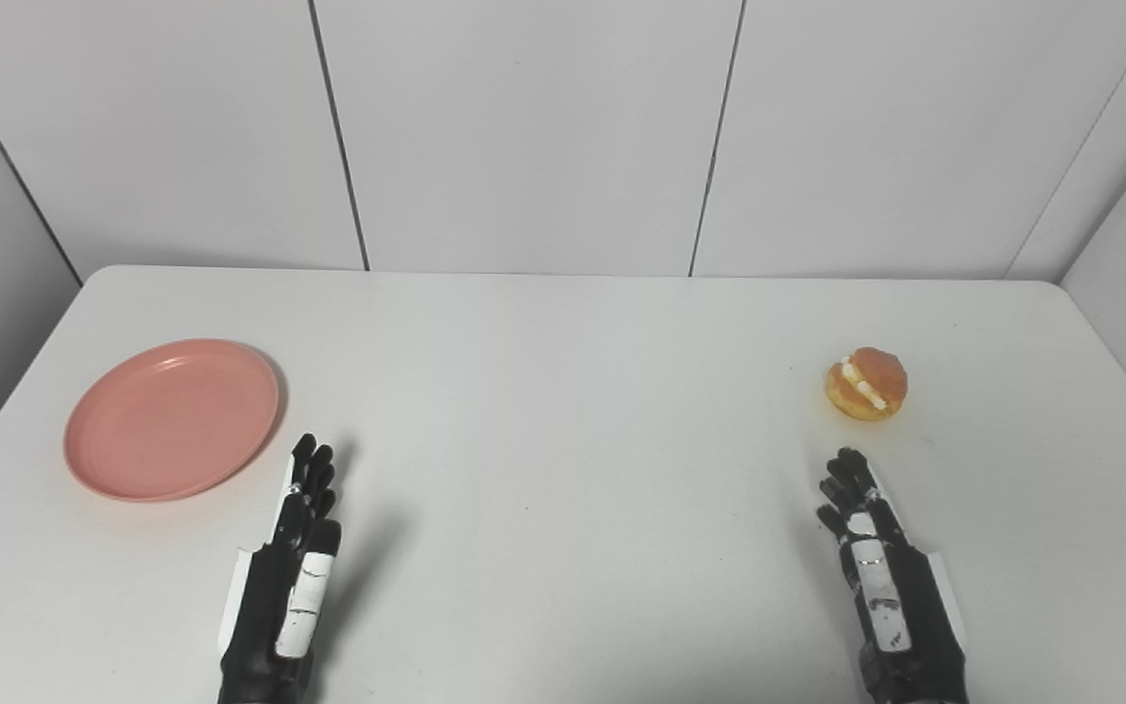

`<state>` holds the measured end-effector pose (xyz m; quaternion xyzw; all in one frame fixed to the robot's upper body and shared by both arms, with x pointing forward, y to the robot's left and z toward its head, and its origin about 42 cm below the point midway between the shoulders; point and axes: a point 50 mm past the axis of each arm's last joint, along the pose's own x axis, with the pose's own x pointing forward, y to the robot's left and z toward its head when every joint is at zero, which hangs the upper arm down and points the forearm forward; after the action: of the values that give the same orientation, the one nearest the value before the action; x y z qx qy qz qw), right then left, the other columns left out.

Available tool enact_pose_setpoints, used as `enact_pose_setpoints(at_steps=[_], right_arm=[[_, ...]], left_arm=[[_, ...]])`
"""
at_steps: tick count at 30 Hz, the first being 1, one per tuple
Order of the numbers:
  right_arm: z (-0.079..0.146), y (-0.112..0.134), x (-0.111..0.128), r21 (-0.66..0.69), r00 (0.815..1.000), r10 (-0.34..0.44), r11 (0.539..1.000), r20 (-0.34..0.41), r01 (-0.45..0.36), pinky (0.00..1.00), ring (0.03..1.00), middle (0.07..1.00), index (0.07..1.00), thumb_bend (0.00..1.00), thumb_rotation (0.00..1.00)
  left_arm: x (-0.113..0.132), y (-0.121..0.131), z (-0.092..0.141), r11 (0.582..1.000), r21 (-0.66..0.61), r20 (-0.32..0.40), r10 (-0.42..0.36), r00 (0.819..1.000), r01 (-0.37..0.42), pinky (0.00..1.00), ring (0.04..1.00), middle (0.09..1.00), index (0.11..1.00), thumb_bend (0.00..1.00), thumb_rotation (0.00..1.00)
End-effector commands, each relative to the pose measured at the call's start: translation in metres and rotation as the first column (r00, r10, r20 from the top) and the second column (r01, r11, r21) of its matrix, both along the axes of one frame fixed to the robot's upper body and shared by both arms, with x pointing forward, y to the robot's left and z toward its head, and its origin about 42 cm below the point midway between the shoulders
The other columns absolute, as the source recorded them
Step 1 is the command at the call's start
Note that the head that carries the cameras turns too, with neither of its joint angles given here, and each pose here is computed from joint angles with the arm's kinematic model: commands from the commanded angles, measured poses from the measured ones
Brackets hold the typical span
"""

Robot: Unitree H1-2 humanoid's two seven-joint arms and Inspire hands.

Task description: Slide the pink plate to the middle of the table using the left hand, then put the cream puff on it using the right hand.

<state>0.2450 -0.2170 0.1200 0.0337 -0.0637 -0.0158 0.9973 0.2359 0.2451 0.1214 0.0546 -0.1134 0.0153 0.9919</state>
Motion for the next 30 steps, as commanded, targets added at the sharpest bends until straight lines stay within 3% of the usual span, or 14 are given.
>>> enact_pose_setpoints(at_steps=[1, 14, 30], right_arm=[[0.0109, -0.0004, 0.0009, -0.002, 0.996, 0.0, 1.0, 0.085, 0.0, 0.96, 0.953, 0.947, 0.938, 0.85, 0.89], [0.0108, -0.0012, 0.0005, -0.019, 0.993, 0.001, 1.0, 0.115, 0.001, 0.94, 0.95, 0.952, 0.934, 0.84, 0.91], [0.0096, -0.0012, 0.001, -0.029, 0.994, 0.005, 1.0, 0.108, -0.002, 0.94, 0.943, 0.95, 0.937, 0.84, 0.92]], left_arm=[[0.003, -0.0003, 0.0043, 1.0, -0.008, 0.029, 0.001, 1.0, -0.001, 1.0, 1.0, 1.0, 1.0, 0.86, 0.93], [0.0037, 0.0024, 0.0023, 0.997, -0.066, 0.112, -0.032, 0.993, 0.039, 1.0, 1.0, 1.0, 1.0, 0.85, 0.95], [0.0039, 0.0, 0.001, 0.999, -0.04, 0.103, -0.031, 0.994, 0.036, 1.0, 1.0, 1.0, 1.0, 0.88, 0.96]])
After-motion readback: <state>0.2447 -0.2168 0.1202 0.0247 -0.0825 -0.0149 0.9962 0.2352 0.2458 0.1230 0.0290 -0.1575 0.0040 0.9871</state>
